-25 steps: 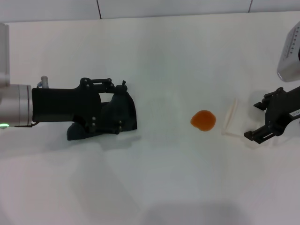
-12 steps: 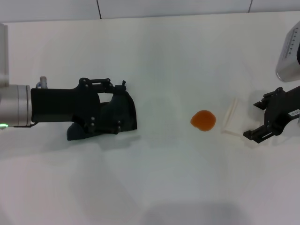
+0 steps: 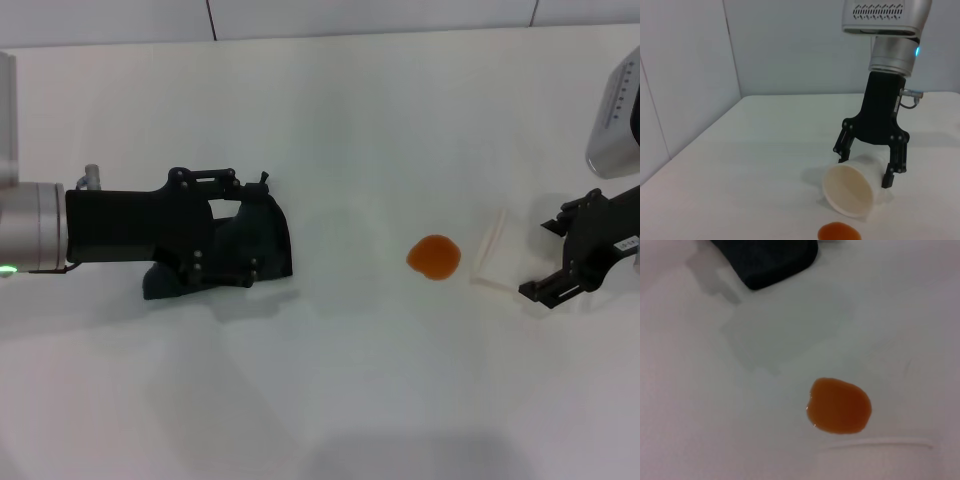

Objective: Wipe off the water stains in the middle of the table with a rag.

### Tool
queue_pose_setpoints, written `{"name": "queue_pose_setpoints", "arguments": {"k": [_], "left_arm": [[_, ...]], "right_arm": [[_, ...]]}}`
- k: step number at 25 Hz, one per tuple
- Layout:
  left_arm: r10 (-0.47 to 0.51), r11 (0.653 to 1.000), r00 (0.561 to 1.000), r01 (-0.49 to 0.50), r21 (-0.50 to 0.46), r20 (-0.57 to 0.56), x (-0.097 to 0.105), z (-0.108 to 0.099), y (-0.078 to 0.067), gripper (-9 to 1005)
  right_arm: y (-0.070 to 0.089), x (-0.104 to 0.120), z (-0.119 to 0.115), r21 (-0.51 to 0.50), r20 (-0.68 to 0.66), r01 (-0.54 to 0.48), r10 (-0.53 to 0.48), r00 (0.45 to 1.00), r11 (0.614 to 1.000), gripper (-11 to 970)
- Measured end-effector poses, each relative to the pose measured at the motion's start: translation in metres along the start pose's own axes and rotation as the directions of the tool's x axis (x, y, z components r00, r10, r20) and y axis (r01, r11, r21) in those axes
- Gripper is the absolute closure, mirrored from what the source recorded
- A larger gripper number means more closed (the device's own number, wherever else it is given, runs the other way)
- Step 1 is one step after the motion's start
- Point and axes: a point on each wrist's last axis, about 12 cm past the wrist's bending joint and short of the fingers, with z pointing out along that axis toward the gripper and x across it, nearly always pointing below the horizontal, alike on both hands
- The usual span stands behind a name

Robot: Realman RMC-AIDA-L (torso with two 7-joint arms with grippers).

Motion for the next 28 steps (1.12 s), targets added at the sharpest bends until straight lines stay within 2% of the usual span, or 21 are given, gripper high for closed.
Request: {"name": "queue_pose_setpoints", "arguments": {"k": [28], "left_arm": [[0.005,1.000,1.000,-0.005,-0.006,-0.001,-0.0012,-0.0008,0.0020,264]], "right_arm": [[-0.0014,-0.0058,0.0005,0.010,-0.030,0.003,-0.003,1.000,1.000,170]]}}
